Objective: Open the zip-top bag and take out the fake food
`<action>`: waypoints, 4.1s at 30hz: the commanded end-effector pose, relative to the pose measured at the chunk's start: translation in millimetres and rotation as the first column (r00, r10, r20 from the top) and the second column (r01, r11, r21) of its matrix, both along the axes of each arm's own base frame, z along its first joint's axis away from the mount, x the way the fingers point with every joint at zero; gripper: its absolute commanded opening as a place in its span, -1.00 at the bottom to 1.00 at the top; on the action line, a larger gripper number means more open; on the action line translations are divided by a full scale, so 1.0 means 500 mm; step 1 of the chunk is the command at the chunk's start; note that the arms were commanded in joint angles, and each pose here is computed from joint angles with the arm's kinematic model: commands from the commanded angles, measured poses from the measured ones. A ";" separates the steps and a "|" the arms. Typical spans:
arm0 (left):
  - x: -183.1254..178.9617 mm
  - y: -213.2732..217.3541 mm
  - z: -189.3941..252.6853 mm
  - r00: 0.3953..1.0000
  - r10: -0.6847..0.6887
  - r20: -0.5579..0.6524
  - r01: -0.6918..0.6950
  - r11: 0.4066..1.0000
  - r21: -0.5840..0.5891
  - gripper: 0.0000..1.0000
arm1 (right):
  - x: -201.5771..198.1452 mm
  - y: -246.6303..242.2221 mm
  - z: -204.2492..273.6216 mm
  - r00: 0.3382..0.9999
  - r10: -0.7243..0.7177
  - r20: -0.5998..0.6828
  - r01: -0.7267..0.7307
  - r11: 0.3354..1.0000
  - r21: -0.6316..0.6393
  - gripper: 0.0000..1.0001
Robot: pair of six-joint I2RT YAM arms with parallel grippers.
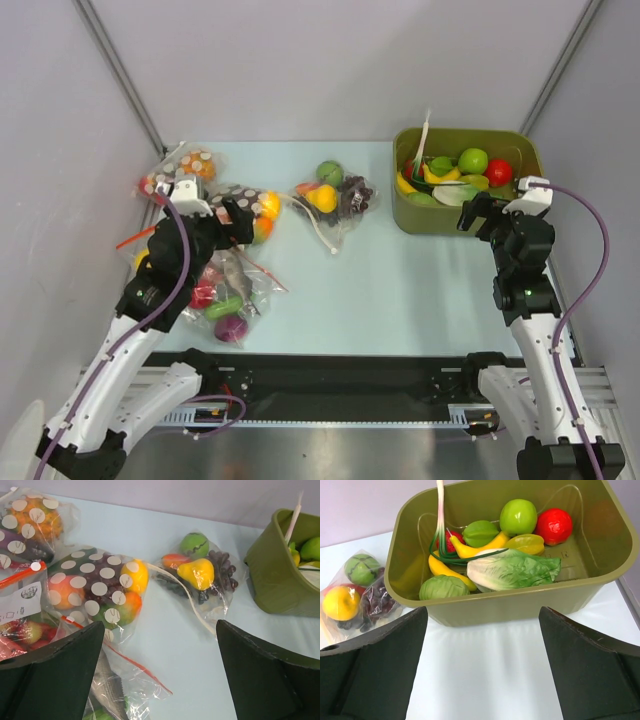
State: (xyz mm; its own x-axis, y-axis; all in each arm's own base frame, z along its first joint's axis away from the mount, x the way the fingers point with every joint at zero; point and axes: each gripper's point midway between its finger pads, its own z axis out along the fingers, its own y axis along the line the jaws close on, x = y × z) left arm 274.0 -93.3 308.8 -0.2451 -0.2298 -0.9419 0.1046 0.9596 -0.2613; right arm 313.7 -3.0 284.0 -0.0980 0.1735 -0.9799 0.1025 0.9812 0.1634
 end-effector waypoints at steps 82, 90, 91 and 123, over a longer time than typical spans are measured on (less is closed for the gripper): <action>-0.043 -0.157 -0.422 0.797 -0.104 -0.595 0.258 0.949 0.179 -0.99 | 0.007 0.049 0.031 0.987 0.162 0.023 -0.162 0.987 0.007 1.00; -0.064 -0.127 -0.397 0.816 -0.057 -0.576 0.186 0.968 0.168 -0.99 | -0.013 0.236 0.033 0.825 0.563 0.054 -0.565 0.821 0.075 0.99; -0.062 -0.111 -0.399 0.818 -0.010 -0.575 0.152 0.968 0.200 -0.99 | -0.022 0.275 0.022 0.783 0.621 0.042 -0.622 0.777 0.096 0.99; -0.035 0.059 -0.213 0.934 0.183 -0.307 -0.155 0.982 0.112 1.00 | -0.150 0.969 -0.368 0.069 0.987 -0.144 -0.918 0.119 0.379 0.88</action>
